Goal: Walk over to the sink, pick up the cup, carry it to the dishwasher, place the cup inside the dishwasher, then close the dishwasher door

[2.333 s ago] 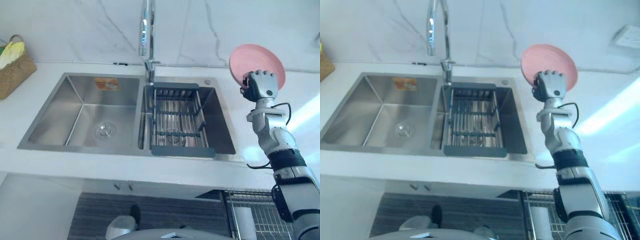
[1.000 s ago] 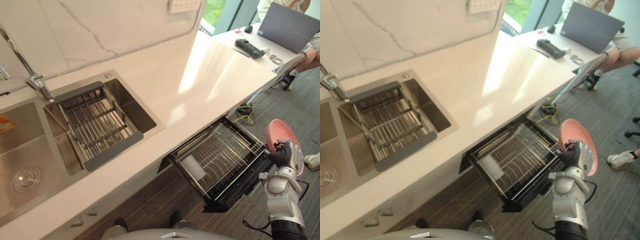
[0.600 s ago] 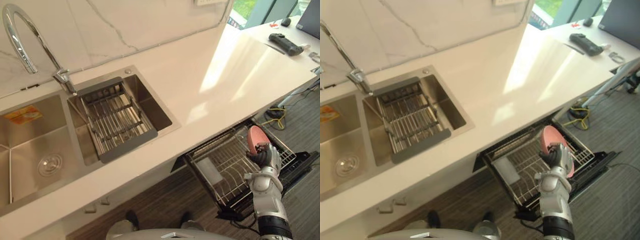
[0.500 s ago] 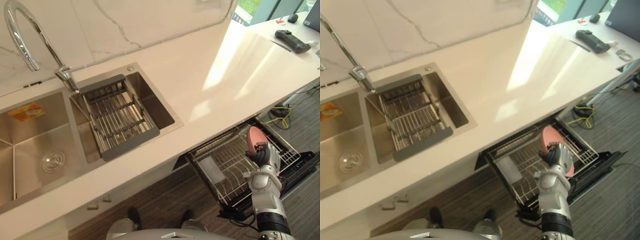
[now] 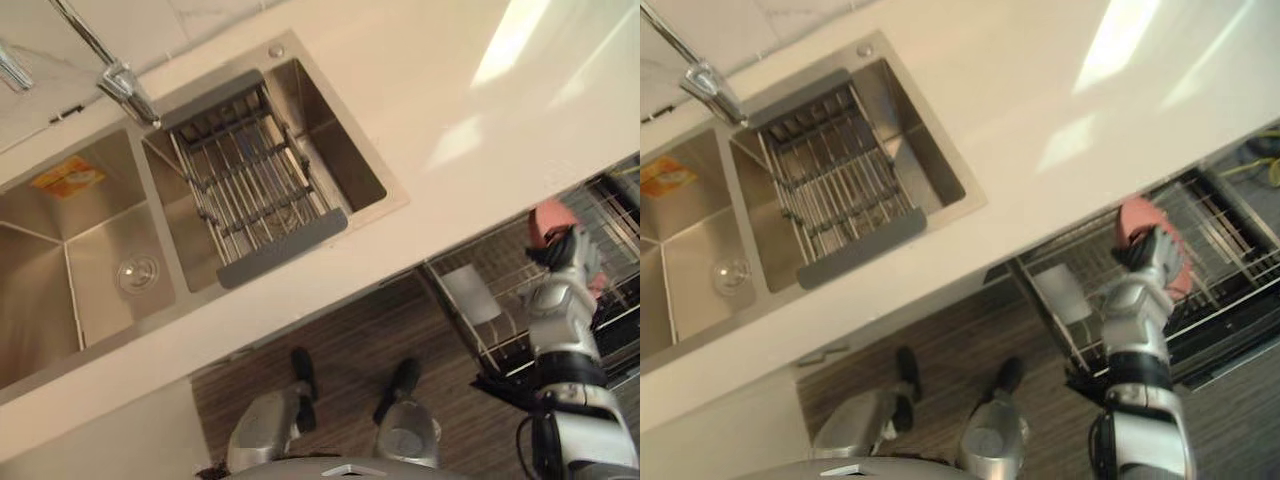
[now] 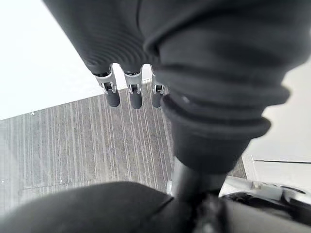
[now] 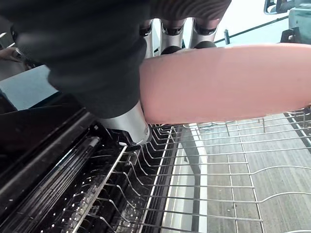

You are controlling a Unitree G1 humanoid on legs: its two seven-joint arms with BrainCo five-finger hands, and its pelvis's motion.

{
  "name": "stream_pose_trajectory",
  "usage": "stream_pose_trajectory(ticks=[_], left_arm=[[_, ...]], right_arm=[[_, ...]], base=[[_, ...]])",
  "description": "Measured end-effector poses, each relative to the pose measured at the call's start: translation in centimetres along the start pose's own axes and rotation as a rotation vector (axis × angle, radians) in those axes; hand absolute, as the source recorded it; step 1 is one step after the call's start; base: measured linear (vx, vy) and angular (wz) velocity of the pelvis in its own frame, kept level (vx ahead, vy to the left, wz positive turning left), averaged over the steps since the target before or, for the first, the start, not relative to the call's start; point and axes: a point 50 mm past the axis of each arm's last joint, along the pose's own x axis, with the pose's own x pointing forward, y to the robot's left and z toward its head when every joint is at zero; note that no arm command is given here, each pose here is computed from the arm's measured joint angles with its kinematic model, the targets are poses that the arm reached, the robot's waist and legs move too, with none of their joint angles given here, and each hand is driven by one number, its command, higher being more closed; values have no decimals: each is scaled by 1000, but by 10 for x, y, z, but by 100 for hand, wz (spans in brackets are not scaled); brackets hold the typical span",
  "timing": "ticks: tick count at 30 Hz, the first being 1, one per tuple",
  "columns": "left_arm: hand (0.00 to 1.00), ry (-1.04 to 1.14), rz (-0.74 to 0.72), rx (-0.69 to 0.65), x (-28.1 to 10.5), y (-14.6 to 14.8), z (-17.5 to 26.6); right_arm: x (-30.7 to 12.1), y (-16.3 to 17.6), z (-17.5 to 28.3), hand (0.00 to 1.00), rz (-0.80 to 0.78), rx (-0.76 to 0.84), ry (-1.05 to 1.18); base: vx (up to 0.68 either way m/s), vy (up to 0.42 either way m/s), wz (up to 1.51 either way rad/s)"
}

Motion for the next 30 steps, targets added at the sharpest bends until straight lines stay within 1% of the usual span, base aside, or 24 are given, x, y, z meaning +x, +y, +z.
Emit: stream_pose_trajectory(ticks=[2,4,9,10,14,19,22,26,28,30], left_arm=[[0,-14,-19,-1,0,-3,5],[0,-23,-31,-2,0,-4,9],[0,-32,-43,3,0,-6,15],[0,-30,-45,15,0,-7,16],[0,-28,-51,29,1,-9,19],[0,-28,-53,40,1,-9,20],[0,-34,-53,60,1,-10,21],[0,-38,-53,64,1,-10,22],[0,-34,-51,64,1,-10,21],[0,-36,-51,65,1,-10,21]], right_arm=[[8,-9,11,100,-25,-8,-26],[13,-17,10,100,-43,-20,-11],[20,-22,8,100,-43,-45,26],[21,-22,6,0,-38,-46,36],[21,-19,6,0,-20,-39,43],[16,-5,-1,0,39,9,101],[11,2,-4,0,34,38,112],[4,4,6,0,30,78,52],[1,6,15,0,54,141,-7],[0,5,21,0,66,165,-40]], base=[[-61,-13,-8],[-40,-8,0],[13,-6,-8],[28,-12,-11],[32,-16,-7],[24,-38,-2],[-1,-32,1],[6,-6,-1],[26,-25,-3],[8,-9,-2]])
